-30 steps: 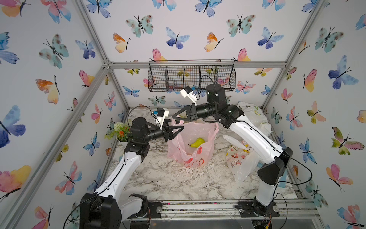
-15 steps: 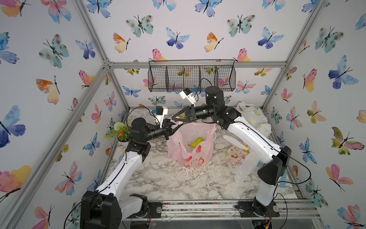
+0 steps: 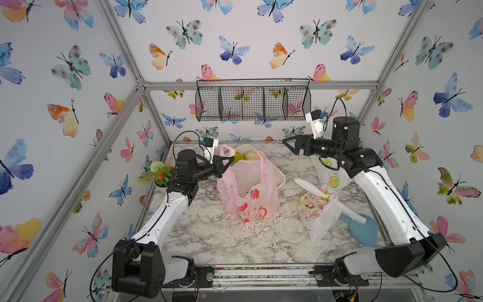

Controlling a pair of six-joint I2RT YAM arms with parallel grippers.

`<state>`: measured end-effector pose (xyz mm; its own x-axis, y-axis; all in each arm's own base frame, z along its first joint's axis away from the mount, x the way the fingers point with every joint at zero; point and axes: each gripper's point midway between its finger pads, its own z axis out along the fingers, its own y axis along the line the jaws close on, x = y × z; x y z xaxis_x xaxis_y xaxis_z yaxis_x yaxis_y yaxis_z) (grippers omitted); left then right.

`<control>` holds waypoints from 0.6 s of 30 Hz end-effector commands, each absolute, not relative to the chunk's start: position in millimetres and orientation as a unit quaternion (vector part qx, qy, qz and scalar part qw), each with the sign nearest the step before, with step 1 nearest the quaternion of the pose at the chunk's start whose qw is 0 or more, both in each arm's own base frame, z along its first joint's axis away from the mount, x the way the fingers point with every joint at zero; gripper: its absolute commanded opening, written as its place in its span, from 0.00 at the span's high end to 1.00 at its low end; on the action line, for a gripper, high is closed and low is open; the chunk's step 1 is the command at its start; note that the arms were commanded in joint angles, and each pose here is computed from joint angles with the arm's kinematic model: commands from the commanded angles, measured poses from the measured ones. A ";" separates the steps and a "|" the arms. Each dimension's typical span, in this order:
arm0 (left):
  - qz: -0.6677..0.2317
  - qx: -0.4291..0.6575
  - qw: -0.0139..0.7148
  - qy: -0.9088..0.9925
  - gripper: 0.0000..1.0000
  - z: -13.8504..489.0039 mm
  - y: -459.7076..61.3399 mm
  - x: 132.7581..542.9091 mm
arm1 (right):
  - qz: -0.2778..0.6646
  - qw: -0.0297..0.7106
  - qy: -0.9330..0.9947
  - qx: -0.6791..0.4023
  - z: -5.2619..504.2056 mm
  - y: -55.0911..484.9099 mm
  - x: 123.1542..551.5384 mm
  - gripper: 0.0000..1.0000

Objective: Place the pears into plastic bags & tie knots
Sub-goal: Tie the plastic bag at the center of the board.

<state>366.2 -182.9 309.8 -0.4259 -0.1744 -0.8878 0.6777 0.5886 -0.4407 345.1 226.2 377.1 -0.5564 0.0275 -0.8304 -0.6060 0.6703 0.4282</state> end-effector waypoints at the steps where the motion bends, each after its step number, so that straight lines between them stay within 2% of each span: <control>1: -0.395 0.136 0.494 0.762 1.00 296.0 -168.1 377.8 | 0.320 0.449 0.806 -0.215 332.6 219.5 332.8 0.02; 3: -0.397 0.135 0.493 0.762 1.00 295.9 -167.9 378.4 | 0.341 0.459 0.783 -0.244 322.9 232.9 310.0 0.02; 8: -0.404 0.136 0.491 0.760 1.00 298.8 -169.8 378.7 | 0.279 0.541 0.724 -0.324 309.6 284.6 272.9 0.02; 16: -0.405 0.140 0.488 0.760 1.00 298.1 -170.0 372.1 | 0.221 0.629 0.689 -0.284 298.2 297.0 311.1 0.01; 18: -0.403 0.141 0.488 0.761 1.00 297.9 -169.6 371.4 | 0.213 0.626 0.687 -0.302 289.5 304.5 317.3 0.00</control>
